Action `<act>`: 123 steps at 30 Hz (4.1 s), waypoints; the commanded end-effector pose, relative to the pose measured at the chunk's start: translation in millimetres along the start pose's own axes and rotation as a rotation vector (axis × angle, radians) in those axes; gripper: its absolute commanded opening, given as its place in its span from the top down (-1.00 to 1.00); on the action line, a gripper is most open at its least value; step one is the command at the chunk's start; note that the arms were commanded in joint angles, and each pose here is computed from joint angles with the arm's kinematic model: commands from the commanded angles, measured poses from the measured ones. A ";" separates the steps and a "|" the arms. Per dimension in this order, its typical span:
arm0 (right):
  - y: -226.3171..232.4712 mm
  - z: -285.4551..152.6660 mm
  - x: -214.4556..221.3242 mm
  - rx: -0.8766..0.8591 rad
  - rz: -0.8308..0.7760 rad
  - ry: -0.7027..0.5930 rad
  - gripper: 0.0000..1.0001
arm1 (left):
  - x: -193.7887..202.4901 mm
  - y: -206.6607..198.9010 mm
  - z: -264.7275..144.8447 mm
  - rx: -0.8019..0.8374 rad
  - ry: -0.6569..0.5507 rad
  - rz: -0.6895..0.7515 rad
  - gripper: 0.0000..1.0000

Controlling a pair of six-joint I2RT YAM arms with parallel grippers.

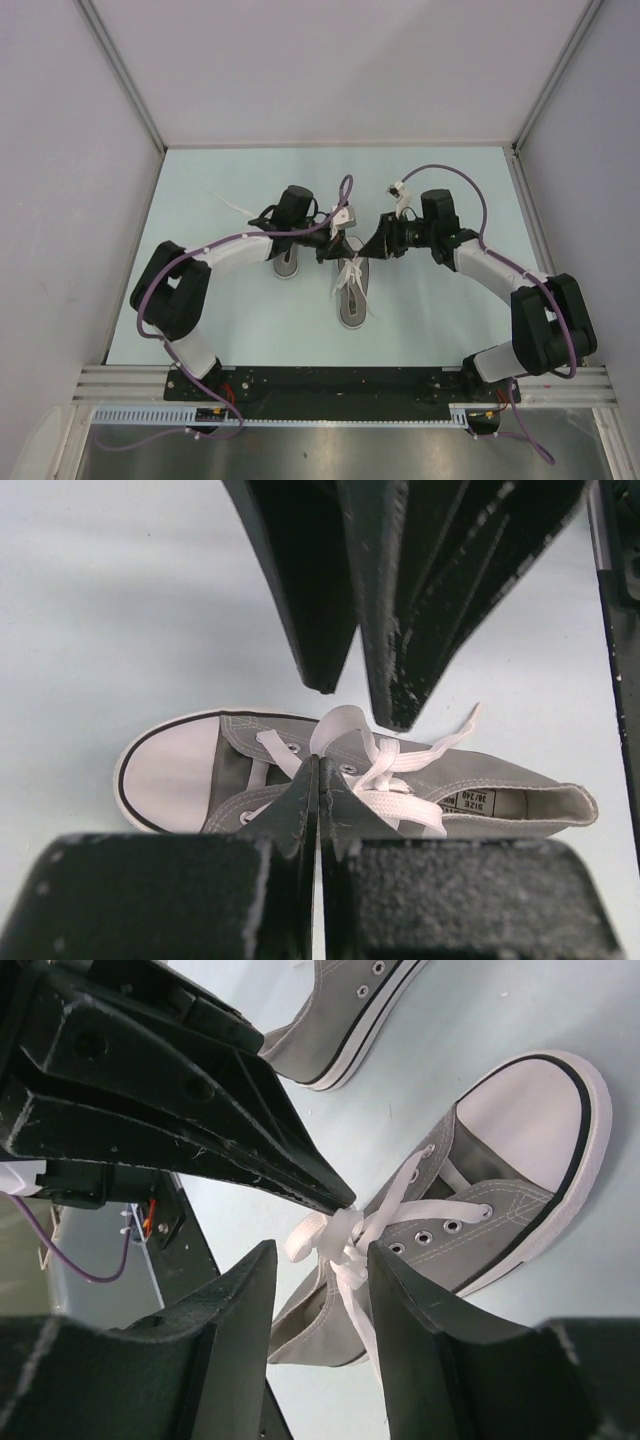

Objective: Tie the shoes

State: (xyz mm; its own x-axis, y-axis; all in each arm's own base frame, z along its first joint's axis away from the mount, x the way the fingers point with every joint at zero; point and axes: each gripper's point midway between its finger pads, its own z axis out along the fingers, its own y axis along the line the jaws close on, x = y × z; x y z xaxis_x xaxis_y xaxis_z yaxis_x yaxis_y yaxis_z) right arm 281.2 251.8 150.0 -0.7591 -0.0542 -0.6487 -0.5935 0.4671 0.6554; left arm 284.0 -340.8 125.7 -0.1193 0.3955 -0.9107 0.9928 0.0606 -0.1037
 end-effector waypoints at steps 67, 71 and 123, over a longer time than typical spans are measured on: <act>4.3 3.9 -5.7 0.002 0.049 -0.025 1.00 | -12.8 -26.3 -2.2 -0.089 -0.039 -0.530 0.07; 3.4 3.6 -4.9 0.002 0.054 -0.023 1.00 | -10.8 -28.0 1.4 -0.081 -0.027 -0.535 0.17; -52.9 -26.1 20.6 0.143 0.132 -0.009 1.00 | 51.6 -63.3 -33.1 -0.079 0.185 -0.435 1.00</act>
State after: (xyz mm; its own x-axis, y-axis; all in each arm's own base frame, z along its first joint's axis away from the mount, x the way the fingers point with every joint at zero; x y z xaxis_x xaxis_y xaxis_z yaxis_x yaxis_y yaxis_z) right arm 285.8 211.2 114.0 -0.8438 0.0255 -0.5360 -0.4279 0.5706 0.7009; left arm 219.0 -301.9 86.8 -0.5745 0.4648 -0.6737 0.8181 0.3543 -0.4530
